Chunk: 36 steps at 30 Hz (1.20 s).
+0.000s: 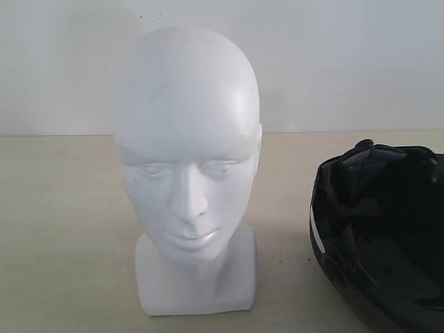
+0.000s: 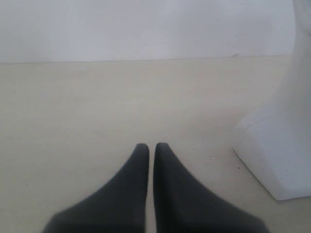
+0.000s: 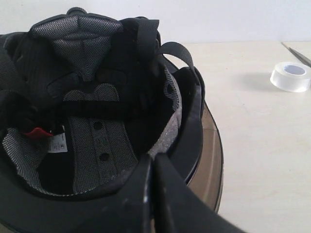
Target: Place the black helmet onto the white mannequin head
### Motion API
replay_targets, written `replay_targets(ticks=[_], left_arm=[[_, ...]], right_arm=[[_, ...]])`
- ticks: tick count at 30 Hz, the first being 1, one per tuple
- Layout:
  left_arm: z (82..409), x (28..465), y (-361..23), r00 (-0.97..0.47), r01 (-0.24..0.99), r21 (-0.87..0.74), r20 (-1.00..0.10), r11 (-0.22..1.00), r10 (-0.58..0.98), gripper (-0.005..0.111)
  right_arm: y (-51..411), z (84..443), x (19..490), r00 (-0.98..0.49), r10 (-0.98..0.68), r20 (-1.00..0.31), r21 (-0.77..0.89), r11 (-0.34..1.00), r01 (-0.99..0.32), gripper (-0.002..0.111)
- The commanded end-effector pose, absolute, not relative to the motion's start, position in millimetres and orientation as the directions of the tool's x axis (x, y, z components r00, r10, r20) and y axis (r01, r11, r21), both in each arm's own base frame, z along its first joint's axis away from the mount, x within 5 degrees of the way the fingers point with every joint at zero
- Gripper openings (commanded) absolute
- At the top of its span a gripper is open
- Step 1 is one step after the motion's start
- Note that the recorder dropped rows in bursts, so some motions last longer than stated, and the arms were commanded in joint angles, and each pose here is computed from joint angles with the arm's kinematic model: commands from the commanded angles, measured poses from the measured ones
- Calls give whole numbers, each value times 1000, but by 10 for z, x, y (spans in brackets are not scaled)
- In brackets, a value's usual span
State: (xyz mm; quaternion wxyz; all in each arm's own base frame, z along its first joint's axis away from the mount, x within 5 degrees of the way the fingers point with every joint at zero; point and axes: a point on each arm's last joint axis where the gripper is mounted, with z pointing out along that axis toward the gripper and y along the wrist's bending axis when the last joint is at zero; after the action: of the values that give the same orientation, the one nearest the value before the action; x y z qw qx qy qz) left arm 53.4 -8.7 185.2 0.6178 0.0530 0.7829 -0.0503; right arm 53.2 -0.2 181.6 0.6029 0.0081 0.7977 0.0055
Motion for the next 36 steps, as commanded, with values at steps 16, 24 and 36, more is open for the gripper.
replay_targets(ticks=[16, 24, 36], left_arm=[[1846, 533, -89, -228, 146, -19, -974, 989, 15, 4], [1846, 533, -89, -228, 146, -19, -974, 989, 15, 4], [1846, 533, -89, -228, 146, -19, -974, 989, 15, 4]], right_arm=[[-1, 2082, 564, 32, 15, -999, 15, 1000, 1, 0], [0, 2205, 552, 167, 15, -986, 15, 1000, -2, 0], [-1, 2277, 537, 245, 94, -965, 91, 996, -22, 0]])
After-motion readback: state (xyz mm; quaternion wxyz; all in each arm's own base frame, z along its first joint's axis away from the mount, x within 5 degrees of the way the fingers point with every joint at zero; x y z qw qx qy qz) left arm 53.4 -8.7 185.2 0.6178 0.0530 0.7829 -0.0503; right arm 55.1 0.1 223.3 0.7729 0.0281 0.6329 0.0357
